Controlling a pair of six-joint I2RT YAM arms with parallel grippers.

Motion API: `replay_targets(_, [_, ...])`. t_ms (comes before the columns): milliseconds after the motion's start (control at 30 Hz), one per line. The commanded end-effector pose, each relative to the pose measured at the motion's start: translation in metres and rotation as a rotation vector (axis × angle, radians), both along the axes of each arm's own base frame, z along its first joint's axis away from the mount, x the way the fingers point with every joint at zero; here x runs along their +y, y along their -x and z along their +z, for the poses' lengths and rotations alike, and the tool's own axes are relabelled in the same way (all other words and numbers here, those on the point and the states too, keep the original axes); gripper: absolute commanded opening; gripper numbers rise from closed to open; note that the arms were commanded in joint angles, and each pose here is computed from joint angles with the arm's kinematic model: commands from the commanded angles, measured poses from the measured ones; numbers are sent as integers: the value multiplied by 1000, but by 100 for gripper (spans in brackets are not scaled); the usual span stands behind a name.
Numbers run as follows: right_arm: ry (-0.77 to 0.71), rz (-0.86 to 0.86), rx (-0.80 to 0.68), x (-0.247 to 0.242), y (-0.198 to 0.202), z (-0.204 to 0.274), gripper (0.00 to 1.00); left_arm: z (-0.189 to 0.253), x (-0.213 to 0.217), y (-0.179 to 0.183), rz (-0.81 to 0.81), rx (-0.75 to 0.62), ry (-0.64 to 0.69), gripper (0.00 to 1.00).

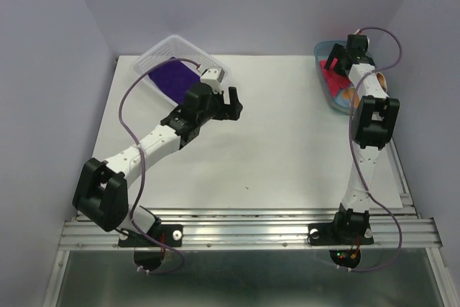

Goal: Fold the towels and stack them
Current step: Grab crumpled towel, then move the towel to the center of the board

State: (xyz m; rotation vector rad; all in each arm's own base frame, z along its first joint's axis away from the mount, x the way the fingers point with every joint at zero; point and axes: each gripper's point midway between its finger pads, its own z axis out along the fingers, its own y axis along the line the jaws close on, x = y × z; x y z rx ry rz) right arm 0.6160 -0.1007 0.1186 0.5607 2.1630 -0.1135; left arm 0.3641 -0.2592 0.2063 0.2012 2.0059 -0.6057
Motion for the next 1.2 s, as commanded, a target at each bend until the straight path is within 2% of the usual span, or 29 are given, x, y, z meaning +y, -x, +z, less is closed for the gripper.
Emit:
replay_targets(0, [7, 68, -46, 5, -21, 17, 99, 14, -2, -2, 3, -49, 31, 99])
replay_targets(33, [3, 74, -48, 6, -22, 16, 97, 8, -3, -4, 6, -35, 25, 99])
replay_targets(100, [9, 80, -63, 6, -22, 20, 74, 3, -5, -4, 2, -20, 22, 99])
replay_targets(133, [15, 74, -76, 5, -22, 24, 59, 3, -7, -5, -1, -18, 22, 99])
replay_targets(167, [26, 65, -89, 3, -18, 33, 31, 5, -9, -6, -4, -20, 28, 99])
replay_targets(233, [58, 47, -118, -2, -16, 50, 16, 4, -13, -7, -13, -13, 30, 99])
replay_targets(267, [72, 40, -132, -5, -15, 60, 12, 4, -15, -6, -19, -11, 30, 99])
replay_targets(500, [179, -16, -296, -17, 19, 180, 16, 19, -18, 5, -27, -40, 58, 99])
replay_targets(533, [176, 2, -345, -11, 30, 208, 16, 24, -18, 8, -28, -50, 67, 99])
replay_targets(667, [131, 108, -455, 14, 55, 261, 16, 34, -13, 15, -7, -74, 80, 99])
replay_targets(800, [77, 183, -502, 35, 76, 293, 17, 40, -11, 24, -11, -83, 98, 99])
replay_targets(1067, [-250, 702, -585, 161, 143, 340, 16, 58, 7, 41, 42, -107, 162, 99])
replay_targets(1167, [-297, 892, -572, 216, 175, 337, 19, 53, 14, 46, 76, -85, 185, 99])
